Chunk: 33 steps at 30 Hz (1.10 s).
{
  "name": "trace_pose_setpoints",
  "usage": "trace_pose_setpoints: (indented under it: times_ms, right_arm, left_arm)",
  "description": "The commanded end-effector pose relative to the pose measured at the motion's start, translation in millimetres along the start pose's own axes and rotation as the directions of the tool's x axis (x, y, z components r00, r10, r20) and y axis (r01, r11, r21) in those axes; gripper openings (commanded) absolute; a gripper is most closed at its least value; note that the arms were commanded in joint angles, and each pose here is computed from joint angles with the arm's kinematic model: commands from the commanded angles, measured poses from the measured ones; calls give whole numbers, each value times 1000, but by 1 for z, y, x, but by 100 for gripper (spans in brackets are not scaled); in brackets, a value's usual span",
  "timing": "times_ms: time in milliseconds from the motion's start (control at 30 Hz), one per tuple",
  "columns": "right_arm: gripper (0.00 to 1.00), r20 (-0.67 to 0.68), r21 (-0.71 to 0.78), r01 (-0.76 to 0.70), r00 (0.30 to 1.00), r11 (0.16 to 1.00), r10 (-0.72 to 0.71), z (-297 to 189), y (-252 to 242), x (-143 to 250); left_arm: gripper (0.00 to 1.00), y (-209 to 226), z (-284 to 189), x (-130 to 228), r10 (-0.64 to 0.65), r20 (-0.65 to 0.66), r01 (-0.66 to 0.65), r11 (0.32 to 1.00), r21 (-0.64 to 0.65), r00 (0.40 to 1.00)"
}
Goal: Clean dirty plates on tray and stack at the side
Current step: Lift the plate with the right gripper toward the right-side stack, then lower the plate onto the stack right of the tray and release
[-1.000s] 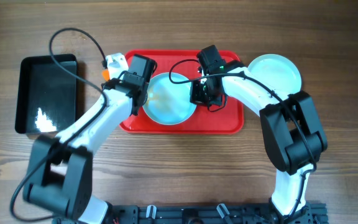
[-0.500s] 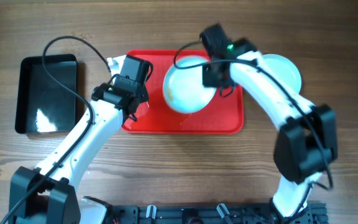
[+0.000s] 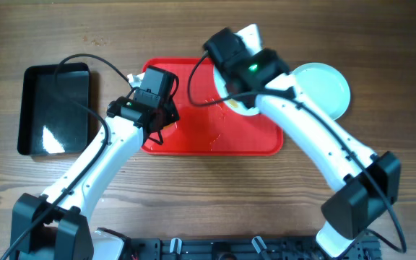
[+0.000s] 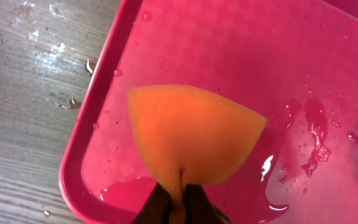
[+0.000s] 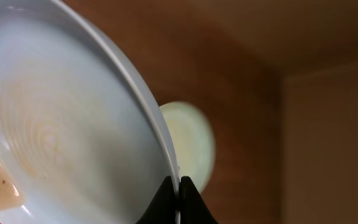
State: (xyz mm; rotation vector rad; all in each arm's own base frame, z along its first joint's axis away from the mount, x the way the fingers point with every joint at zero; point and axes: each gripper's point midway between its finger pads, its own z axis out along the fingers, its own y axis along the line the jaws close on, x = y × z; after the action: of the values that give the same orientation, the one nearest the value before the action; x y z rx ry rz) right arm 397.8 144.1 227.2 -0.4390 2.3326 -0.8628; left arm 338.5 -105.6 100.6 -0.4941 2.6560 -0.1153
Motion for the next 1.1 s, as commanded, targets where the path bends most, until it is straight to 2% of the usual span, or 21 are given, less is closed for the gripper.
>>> trace_pose_setpoints:
  times_ms: [0, 200, 300, 467, 600, 733, 833, 867, 933, 967, 1000, 1033, 1067]
  right_arm:
    - [4, 92, 310, 76, 990, 948, -110, -33, -34, -20]
    - [4, 135, 303, 125, 976, 945, -172, -52, -17, -27]
    - [4, 116, 310, 173, 969, 935, -217, -52, -17, -25]
    - [4, 91, 318, 199, 967, 927, -239, -51, -19, -19]
    - [4, 97, 180, 205, 969, 962, -225, -45, 4, -15]
    - [4, 118, 189, 106, 985, 976, -130, -46, 1, -16]
    - [4, 94, 16, 228, 969, 974, -228, -41, 31, -8]
    - [4, 86, 50, 198, 976, 979, -202, -40, 25, -7]
    - [4, 89, 42, 48, 995, 998, -52, -39, 23, -7]
    - [4, 66, -103, 82, 995, 991, -75, -37, 48, -1]
    - [5, 67, -154, 149, 988, 977, -140, -37, 57, 1]
    - [4, 65, -158, 186, 982, 970, -177, -36, 57, 3]
    - [4, 44, -74, 113, 993, 991, -109, -32, 40, 4]
  left_arm:
    - [4, 2, 1, 6, -50, -17, 50, 999, 0, 999]
    - [4, 8, 1, 13, -101, -44, 100, 995, -28, 994]
    - [4, 11, 0, 16, -160, -54, 158, 986, -45, 986]
    - [4, 10, 0, 18, -163, -56, 161, 986, -45, 985]
    - [4, 10, 0, 18, -163, -56, 160, 986, -46, 985]
    - [4, 10, 0, 18, -163, -56, 160, 986, -46, 985]
    - [4, 10, 0, 18, -163, -56, 161, 986, -46, 985]
    - [4, 10, 0, 18, -163, -56, 161, 986, -46, 985]
    - [4, 10, 0, 18, -163, -56, 161, 986, -46, 985]
    - [4, 10, 0, 18, -163, -56, 160, 986, -46, 985]
    - [4, 10, 0, 18, -163, -56, 161, 986, -46, 985]
    - [4, 10, 0, 18, -163, -56, 161, 986, -46, 985]
    - [4, 10, 0, 18, -163, -56, 161, 986, -46, 985]
